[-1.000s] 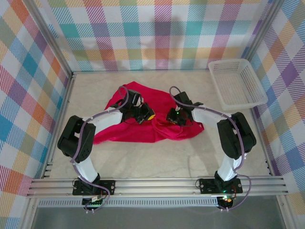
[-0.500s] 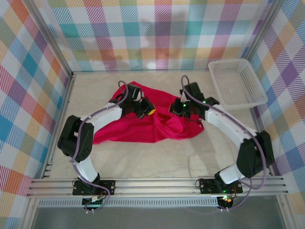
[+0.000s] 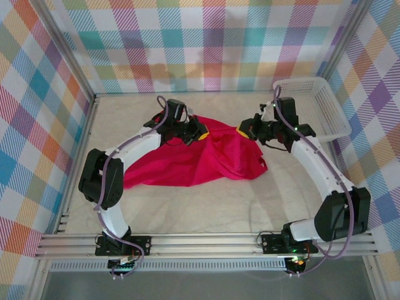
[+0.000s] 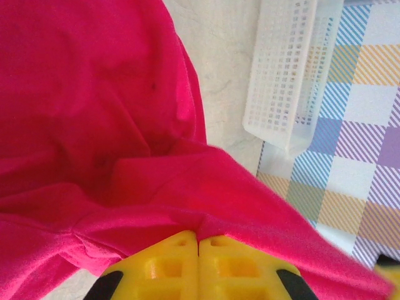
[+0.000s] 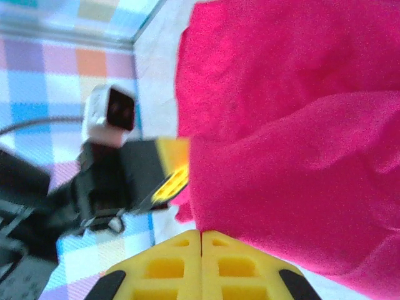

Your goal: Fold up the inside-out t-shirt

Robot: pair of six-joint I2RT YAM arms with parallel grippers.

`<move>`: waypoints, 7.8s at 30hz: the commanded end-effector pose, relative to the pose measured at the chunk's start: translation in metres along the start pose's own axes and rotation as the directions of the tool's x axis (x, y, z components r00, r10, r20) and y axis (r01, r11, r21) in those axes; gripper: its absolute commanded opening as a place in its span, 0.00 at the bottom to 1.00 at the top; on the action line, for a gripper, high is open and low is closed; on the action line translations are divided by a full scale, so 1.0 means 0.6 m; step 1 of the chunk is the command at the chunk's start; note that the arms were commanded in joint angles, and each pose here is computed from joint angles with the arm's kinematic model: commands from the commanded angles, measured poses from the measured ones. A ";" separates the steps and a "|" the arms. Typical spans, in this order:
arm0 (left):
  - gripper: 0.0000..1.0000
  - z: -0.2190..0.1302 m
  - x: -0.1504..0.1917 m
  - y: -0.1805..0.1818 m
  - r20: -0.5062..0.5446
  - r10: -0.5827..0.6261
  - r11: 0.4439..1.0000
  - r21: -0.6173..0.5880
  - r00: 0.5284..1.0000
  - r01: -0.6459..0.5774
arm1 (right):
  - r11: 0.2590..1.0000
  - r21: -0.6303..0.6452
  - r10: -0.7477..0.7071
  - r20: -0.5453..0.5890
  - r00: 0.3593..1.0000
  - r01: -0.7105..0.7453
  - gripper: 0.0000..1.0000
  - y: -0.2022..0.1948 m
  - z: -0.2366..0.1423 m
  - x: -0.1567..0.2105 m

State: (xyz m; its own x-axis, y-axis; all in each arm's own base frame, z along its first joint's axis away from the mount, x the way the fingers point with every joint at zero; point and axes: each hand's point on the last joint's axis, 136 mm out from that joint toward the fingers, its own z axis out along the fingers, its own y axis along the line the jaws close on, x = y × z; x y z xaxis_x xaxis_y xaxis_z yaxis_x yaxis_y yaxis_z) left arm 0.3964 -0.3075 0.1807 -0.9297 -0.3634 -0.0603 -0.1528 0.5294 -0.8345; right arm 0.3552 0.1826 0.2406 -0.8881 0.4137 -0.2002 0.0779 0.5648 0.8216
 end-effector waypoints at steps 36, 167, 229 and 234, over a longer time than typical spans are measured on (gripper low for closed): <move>0.00 -0.031 -0.001 0.038 0.034 -0.067 0.997 -0.032 0.997 0.068 | 0.951 0.309 -0.046 0.070 0.996 0.022 0.55 -0.090 0.236 -0.062; 0.00 -0.432 -0.020 0.421 0.564 -0.263 0.761 -0.378 0.783 0.528 | 0.954 0.235 -0.264 0.351 0.898 0.188 0.00 -0.017 -0.193 -0.089; 0.00 -0.529 -0.035 0.261 0.664 -0.075 0.790 -0.416 0.744 0.451 | 0.944 0.120 -0.327 0.451 0.831 0.306 0.00 0.130 -0.272 -0.118; 0.00 -0.689 -0.084 0.096 0.777 0.114 0.851 -0.398 0.619 0.343 | 0.913 0.103 -0.388 0.521 0.760 0.396 0.00 0.216 -0.352 -0.098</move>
State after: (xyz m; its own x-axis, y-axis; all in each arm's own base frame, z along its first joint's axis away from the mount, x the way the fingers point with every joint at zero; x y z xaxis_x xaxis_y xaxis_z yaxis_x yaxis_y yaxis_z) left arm 0.3194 0.0402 0.3363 -0.3247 -0.8201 -0.4713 -0.5432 0.5695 -0.6169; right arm 0.3445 0.0805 0.4342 -0.5275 0.4909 -0.6933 -0.1601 0.7441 0.6486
